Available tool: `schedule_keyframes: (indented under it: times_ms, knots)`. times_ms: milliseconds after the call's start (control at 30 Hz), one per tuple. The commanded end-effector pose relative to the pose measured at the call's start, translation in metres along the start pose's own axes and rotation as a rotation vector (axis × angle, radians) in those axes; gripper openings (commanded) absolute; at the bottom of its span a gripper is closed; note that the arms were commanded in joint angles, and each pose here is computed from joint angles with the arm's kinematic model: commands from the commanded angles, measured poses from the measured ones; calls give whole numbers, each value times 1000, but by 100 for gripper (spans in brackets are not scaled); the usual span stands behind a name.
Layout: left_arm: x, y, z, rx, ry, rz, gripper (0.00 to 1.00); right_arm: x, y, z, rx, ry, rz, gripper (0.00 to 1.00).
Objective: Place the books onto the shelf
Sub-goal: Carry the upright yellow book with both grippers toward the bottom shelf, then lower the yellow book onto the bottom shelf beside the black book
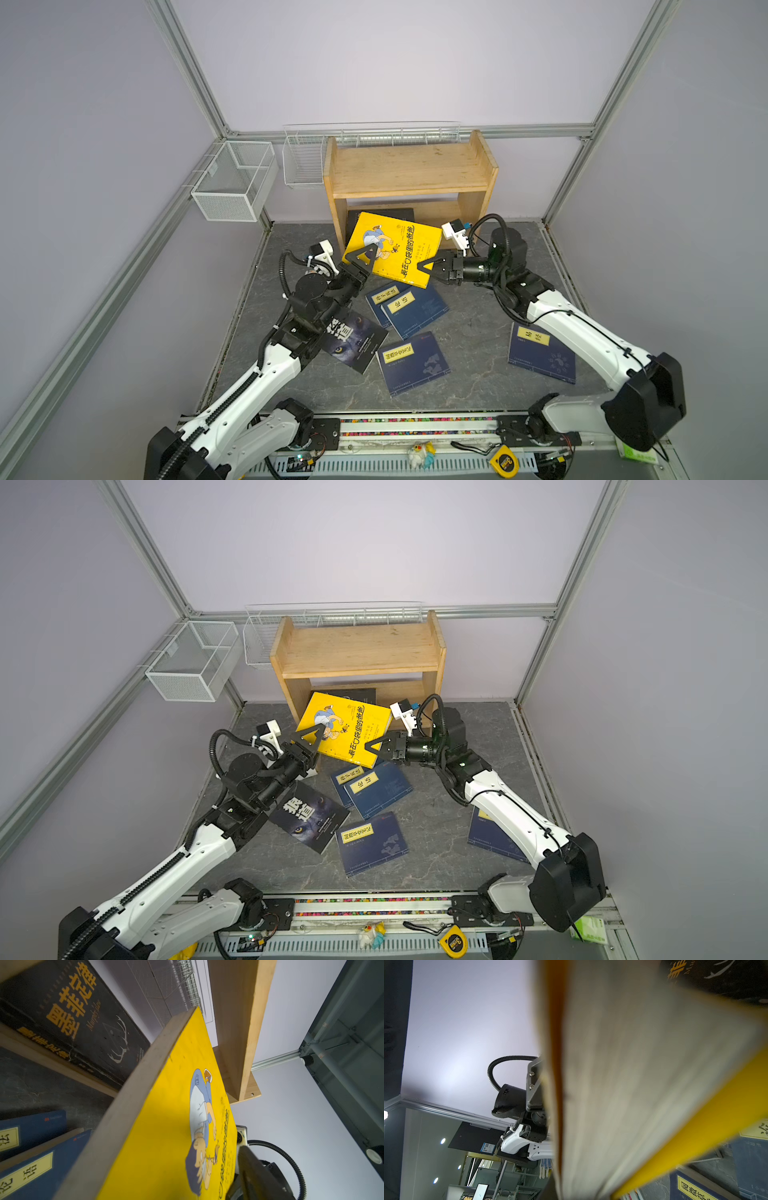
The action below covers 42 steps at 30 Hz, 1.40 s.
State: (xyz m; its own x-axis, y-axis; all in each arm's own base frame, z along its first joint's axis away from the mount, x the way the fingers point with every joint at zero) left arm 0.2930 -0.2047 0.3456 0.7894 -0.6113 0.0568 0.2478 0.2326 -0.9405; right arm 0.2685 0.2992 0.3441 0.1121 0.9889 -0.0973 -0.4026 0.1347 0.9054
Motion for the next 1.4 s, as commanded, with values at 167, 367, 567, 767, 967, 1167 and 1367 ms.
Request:
schedule_keyframes:
  times_ms: [167, 367, 567, 767, 967, 1167, 1367]
  knots:
    - [-1, -8, 2, -22, -8, -48, 13, -10, 31, 18, -116, -43, 50, 28]
    - [3, -15, 15, -20, -89, -109, 0, -5, 9, 20, -44, -97, -11, 71]
    - [0, -24, 27, 10, -169, -161, 0, -3, -4, 6, -10, -117, -72, 75]
    - [2, -33, 29, 17, -180, -215, 0, -2, -22, 3, -2, -135, -168, 74]
    - [5, -30, 30, 13, -184, -205, 0, 8, -20, 13, 2, -151, -118, 57]
    - [4, -29, 32, 23, -201, -207, 0, 14, -22, 28, 38, -207, -84, 37]
    - [13, -21, 31, 21, -189, -154, 0, 12, -28, 44, 5, -294, -129, 22]
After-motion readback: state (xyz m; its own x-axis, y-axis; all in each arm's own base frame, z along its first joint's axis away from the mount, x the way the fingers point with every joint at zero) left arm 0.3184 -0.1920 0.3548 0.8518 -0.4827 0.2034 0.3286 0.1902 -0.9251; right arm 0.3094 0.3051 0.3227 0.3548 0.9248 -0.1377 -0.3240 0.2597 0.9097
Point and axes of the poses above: each gripper's point midway between its finger pads, its own x axis out along the fingers, its own y axis along the line the jaws close on, z = x × y, the point moved 1 cm from there along -x, back along the fingers, and after that the axes turned 1 degree about x, right-handed, at the moved point
